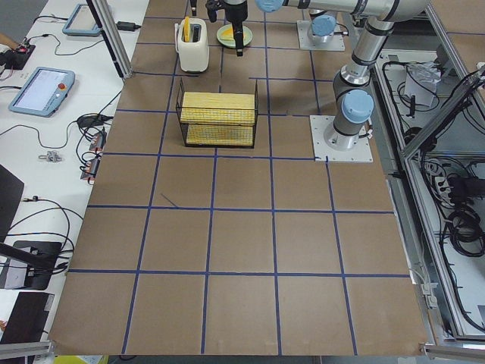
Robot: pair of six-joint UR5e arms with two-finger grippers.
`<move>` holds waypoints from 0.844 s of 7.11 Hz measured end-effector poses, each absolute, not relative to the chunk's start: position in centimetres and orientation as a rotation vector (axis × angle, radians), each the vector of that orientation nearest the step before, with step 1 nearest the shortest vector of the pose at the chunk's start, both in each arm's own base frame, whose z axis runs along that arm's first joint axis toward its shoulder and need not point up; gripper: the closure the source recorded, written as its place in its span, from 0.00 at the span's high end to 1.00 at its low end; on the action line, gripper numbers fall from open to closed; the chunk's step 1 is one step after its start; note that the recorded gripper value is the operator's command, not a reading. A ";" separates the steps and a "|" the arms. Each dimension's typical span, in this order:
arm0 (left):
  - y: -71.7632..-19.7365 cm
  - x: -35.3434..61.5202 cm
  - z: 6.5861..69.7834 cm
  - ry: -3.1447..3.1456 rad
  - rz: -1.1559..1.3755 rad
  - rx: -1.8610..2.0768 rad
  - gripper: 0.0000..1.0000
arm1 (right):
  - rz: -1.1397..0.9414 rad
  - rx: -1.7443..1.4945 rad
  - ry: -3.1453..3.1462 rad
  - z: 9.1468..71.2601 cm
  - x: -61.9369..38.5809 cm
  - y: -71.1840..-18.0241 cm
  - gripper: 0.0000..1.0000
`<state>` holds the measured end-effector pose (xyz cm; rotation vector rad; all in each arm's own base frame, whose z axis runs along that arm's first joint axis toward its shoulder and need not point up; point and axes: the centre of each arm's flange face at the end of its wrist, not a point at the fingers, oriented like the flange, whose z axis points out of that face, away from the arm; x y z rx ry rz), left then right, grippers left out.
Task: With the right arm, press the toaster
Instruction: 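Move the right gripper farther from the robot toward the toaster's side lever, then press the toaster lever down with the right gripper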
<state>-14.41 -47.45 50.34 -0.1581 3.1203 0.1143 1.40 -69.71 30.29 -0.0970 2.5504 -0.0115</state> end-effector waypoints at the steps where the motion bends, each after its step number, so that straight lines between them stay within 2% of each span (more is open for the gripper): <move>1: -47.5 -14.4 50.3 3.120 0.114 -0.158 1.00 | -0.009 -0.099 2.548 29.8 1.3 -69.9 0.05; 6: -47.5 -14.4 50.3 3.120 0.114 -0.158 1.00 | -0.014 -0.110 2.546 27.1 1.0 -70.6 0.05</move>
